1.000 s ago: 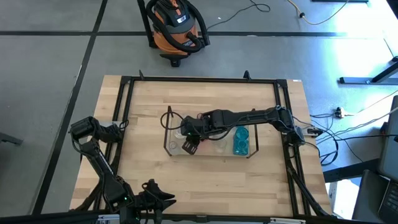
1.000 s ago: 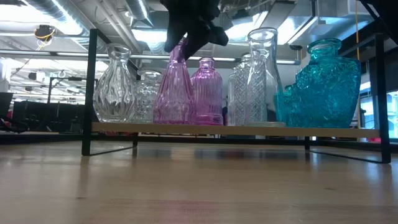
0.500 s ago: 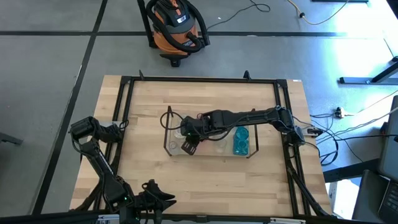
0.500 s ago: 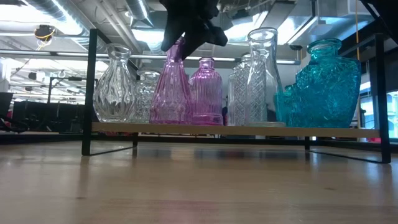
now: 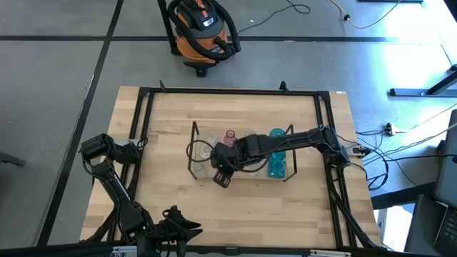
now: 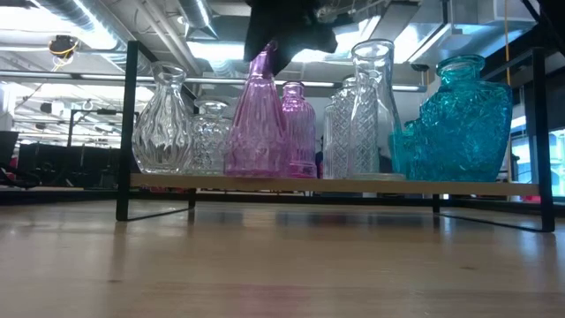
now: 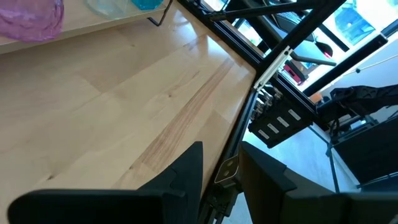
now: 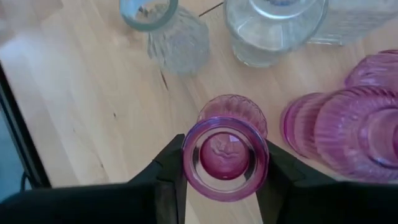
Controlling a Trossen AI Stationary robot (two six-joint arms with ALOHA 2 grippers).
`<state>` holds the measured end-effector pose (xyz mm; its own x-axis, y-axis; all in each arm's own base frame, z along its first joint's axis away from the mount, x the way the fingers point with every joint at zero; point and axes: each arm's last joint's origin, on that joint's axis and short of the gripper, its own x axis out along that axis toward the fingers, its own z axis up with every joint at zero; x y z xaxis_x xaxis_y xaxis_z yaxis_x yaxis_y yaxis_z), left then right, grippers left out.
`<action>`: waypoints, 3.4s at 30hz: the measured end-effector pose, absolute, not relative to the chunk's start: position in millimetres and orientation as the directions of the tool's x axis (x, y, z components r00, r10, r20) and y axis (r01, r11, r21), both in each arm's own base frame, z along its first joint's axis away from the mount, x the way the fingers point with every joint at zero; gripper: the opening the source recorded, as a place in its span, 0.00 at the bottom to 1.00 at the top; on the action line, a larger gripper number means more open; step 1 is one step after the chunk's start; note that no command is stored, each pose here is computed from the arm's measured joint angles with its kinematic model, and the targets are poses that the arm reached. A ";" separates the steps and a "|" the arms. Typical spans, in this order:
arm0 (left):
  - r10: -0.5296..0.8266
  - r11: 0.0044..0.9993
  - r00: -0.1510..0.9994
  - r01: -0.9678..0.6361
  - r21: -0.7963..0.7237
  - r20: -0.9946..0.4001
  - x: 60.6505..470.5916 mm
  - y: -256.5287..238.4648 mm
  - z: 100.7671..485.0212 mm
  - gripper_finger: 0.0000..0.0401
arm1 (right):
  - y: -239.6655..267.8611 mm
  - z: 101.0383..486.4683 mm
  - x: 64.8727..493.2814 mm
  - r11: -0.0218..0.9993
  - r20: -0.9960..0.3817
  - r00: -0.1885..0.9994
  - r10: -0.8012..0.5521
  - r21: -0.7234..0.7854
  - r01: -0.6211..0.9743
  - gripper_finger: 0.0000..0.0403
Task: Sort vases onto shelf
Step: Adjust the violet vase on the shelf, then adjust the transparent vase on the shelf
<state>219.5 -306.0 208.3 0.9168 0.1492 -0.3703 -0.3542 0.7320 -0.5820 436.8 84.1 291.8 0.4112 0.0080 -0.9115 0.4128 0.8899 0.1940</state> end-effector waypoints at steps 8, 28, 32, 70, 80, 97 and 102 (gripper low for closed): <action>0.148 0.729 0.918 -0.352 -0.587 -0.367 219.7 -306.3 208.7 0.23 | 87.4 294.6 427.5 0.869 -0.928 0.370 -0.045 0.146 0.472 0.28; 0.151 0.728 0.920 -0.352 -0.589 -0.363 219.8 -306.4 209.0 0.23 | 85.8 297.3 421.4 0.861 -0.939 0.339 -0.062 0.122 0.495 0.30; 0.151 0.728 0.919 -0.352 -0.588 -0.363 219.8 -306.4 209.0 0.23 | 86.3 296.7 421.3 0.860 -0.942 0.333 -0.044 0.134 0.493 0.38; 0.195 0.734 0.923 -0.362 -0.574 -0.332 224.2 -302.9 210.2 0.23 | 77.2 351.9 392.1 0.824 -0.873 0.473 -0.120 0.179 0.538 0.47; 0.461 0.681 0.879 -0.440 -0.586 -0.124 205.5 -272.0 235.3 0.20 | 101.7 404.1 383.9 0.920 -0.649 0.758 0.060 0.331 0.211 0.47; 0.422 0.701 0.664 -0.671 -0.241 -0.618 231.1 -171.8 266.0 0.07 | 100.8 354.4 446.7 0.964 -0.593 0.763 0.258 0.103 -0.246 0.47; 0.409 0.696 0.669 -0.669 -0.261 -0.621 227.3 -176.0 265.9 0.03 | 91.7 327.2 463.4 0.959 -0.640 0.730 0.239 0.037 -0.282 0.47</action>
